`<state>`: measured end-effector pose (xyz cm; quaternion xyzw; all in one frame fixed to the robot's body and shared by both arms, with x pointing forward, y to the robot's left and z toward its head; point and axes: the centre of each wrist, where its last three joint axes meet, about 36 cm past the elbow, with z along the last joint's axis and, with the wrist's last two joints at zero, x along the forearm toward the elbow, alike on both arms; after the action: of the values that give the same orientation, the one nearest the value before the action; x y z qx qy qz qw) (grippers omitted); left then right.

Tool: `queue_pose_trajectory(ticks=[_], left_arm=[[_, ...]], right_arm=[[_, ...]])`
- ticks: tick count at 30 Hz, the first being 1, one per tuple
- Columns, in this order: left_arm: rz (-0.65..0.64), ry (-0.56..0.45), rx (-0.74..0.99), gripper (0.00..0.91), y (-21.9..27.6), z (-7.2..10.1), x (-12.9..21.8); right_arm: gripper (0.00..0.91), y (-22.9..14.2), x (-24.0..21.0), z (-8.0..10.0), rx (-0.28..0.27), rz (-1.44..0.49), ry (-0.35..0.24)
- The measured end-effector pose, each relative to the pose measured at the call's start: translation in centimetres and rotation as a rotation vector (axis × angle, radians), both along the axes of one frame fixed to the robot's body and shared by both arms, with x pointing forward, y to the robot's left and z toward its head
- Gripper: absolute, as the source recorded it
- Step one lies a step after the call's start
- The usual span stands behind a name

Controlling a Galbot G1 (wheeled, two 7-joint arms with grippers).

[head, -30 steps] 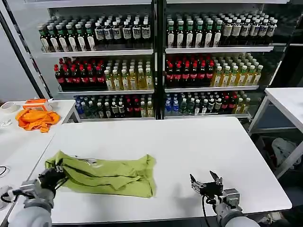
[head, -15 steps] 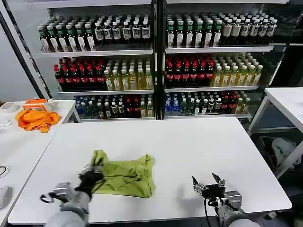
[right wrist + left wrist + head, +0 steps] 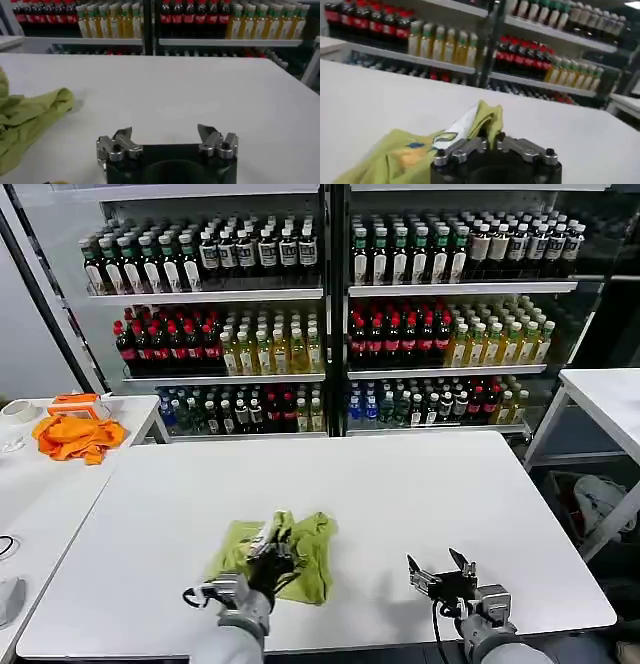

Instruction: Fold and organize the clothes.

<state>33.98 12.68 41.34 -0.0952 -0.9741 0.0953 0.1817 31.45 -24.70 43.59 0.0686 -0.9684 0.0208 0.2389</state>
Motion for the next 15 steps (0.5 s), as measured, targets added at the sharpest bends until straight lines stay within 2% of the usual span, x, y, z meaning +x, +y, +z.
queue_pose_trajectory(ticks=[6, 15], left_arm=[[-0.093, -0.066, 0.004, 0.907, -1.9, 0.2, -0.8], [-0.172, -0.168, -0.049, 0.907, -1.3, 3.3, -2.4]], right_arm=[[0.907, 0.1, 0.3, -0.1, 0.000, 0.002, 0.001], [0.907, 0.3, 0.6, -0.3, 0.004, 0.003, 0.004]])
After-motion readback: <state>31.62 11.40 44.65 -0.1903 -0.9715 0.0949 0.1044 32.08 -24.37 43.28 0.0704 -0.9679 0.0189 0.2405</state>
